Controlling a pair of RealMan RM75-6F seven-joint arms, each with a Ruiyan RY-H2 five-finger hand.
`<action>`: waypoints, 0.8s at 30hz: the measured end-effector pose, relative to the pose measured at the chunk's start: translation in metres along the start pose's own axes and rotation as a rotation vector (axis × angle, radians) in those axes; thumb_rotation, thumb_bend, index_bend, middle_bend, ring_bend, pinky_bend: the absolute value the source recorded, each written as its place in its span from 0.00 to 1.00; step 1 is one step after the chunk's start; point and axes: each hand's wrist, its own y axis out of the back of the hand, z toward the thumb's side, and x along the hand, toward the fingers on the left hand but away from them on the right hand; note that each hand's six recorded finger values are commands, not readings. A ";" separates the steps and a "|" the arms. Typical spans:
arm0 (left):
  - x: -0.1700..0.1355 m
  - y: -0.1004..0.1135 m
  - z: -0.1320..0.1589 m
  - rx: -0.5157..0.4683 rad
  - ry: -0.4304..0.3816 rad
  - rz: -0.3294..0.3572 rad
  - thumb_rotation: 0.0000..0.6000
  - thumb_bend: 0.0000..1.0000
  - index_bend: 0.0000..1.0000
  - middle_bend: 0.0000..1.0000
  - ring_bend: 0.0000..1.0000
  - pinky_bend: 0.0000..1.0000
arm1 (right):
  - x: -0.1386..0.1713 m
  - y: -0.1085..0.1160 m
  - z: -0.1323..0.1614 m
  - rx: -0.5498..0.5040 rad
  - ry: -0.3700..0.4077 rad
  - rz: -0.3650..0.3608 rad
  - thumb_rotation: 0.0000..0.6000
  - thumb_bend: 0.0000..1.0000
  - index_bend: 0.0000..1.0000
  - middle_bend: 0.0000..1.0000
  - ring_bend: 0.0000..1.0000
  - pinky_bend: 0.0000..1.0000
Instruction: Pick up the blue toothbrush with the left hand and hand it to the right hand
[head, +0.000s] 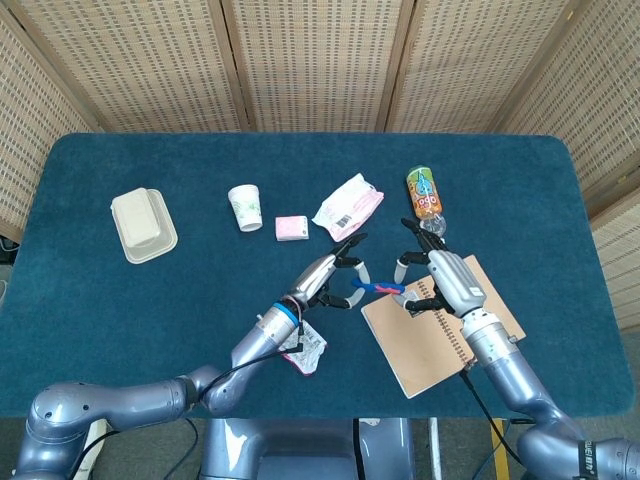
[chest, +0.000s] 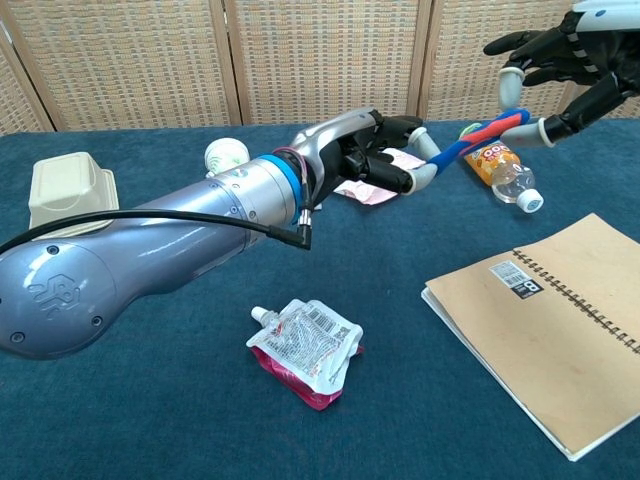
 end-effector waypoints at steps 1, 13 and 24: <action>0.000 0.000 0.000 -0.001 0.000 -0.001 1.00 0.48 0.78 0.00 0.00 0.00 | 0.000 0.000 0.000 0.000 0.000 0.000 1.00 0.41 0.62 0.00 0.00 0.00; 0.001 -0.002 0.001 -0.016 0.009 -0.008 1.00 0.48 0.78 0.00 0.00 0.00 | 0.001 -0.003 0.002 -0.014 0.001 0.008 1.00 0.50 0.63 0.00 0.00 0.00; 0.001 -0.001 0.001 -0.034 0.019 -0.008 1.00 0.52 0.78 0.00 0.00 0.00 | 0.003 -0.004 0.002 -0.008 0.006 0.005 1.00 0.67 0.75 0.00 0.00 0.00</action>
